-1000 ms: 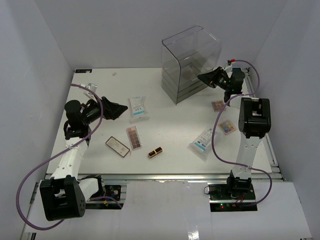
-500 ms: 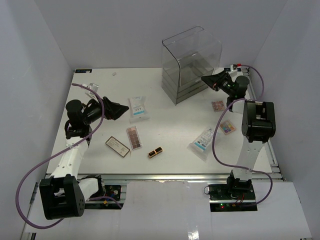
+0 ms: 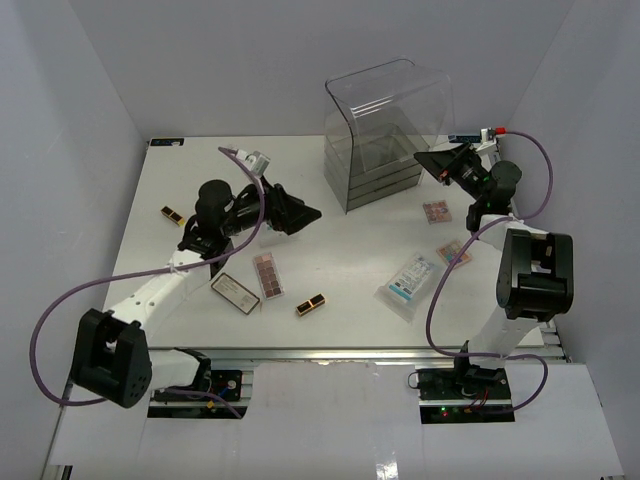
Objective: Organize the makeup
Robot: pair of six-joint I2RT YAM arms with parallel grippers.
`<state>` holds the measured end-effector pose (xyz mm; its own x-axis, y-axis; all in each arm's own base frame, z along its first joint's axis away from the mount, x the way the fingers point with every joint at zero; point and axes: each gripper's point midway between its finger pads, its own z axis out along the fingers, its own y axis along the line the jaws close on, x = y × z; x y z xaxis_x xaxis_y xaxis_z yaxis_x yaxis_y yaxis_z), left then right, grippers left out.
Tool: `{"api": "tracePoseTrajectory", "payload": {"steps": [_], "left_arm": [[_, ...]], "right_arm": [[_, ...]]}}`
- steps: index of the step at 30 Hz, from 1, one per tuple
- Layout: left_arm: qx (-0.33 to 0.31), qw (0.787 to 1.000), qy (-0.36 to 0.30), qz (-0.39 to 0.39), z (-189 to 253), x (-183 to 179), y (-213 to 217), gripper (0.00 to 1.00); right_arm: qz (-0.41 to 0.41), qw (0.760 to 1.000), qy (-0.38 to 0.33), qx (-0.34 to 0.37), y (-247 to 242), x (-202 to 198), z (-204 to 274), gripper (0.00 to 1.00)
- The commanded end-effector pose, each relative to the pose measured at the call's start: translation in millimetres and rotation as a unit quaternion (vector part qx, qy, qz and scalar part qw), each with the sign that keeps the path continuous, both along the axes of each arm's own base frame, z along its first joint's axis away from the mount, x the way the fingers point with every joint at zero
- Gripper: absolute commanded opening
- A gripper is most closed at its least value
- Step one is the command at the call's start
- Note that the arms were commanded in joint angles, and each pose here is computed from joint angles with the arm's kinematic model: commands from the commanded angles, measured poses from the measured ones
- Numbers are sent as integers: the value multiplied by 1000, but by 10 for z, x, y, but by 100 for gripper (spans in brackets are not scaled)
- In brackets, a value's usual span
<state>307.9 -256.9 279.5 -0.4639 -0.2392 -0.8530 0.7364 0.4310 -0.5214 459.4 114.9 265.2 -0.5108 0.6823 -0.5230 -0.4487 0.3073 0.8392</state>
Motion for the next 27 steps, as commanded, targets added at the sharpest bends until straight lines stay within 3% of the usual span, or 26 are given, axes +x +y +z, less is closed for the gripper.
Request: {"api": "tracePoseTrajectory", "payload": {"steps": [1,11,21,27], "left_arm": [[-13,999,-42,28,296,265,-344,98],[-16,998,-43,32,431,751,-988,98],[-20,998,-30,45,465,1079,-1313,98],[-31,999,-23,19,510,1086,-1473,84]], "right_arm": [[7,996,-81,-19,35,-182,410,8],[2,995,-92,-23,28,-238,590,8],[2,995,-91,-30,39,-283,595,8],[4,995,-91,-35,49,-296,581,8]]}}
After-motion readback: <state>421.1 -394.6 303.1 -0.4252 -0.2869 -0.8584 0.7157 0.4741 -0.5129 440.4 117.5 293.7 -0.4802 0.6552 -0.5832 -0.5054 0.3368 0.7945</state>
